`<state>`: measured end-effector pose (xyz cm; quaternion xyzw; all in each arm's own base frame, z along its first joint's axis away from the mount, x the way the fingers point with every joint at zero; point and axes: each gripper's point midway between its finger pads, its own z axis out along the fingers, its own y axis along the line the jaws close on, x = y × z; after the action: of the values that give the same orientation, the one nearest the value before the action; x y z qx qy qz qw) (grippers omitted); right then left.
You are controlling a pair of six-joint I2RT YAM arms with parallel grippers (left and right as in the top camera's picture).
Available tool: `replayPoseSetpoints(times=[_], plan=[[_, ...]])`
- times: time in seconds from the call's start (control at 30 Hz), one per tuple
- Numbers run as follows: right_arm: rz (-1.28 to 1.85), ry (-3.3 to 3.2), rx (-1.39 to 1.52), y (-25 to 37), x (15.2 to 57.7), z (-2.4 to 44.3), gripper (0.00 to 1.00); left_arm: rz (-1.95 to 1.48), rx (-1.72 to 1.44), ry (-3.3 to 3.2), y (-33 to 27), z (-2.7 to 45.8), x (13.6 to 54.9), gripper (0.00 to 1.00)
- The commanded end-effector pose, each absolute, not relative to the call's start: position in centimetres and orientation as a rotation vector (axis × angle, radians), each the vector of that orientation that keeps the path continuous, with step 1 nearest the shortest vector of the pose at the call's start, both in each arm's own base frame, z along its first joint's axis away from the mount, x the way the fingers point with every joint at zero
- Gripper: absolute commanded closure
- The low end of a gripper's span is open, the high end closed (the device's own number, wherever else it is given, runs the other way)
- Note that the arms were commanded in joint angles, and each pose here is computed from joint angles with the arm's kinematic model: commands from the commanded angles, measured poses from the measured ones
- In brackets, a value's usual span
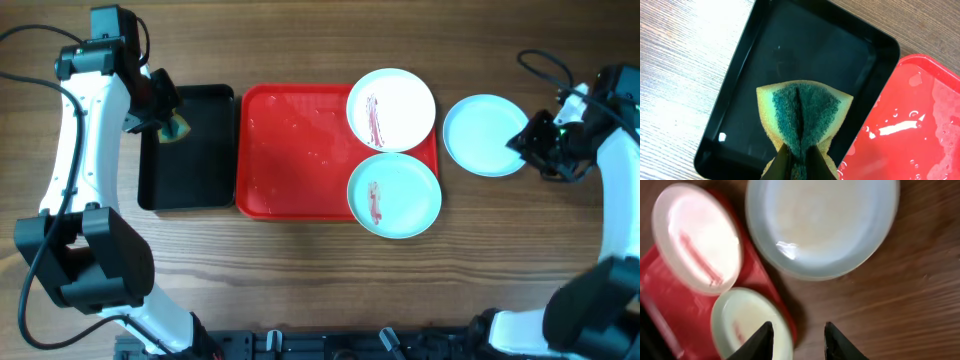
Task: Clean dirty plates on tray and stack at the side
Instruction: 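Set the plate down on the table and release it with right gripper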
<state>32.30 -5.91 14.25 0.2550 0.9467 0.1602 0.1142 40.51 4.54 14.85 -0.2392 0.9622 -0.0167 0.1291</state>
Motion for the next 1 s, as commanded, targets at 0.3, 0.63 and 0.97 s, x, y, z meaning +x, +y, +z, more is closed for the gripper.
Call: replayPoseSetpoints(times=[0.3,0.63,0.97], plan=[[0.579,3.011,0.527,0.5,27.9,8.6,0.63,-0.060,-0.672,2.822,4.2,14.8,40.1,0.96],[0.577,3.001,0.493,1.5,27.0,4.2,0.64,-0.060,-0.672,2.822,4.2,14.8,40.1,0.96],[0.582,3.032,0.338,4.4,26.8,3.8,0.64,-0.060,-0.672,2.822,4.2,14.8,40.1,0.96]])
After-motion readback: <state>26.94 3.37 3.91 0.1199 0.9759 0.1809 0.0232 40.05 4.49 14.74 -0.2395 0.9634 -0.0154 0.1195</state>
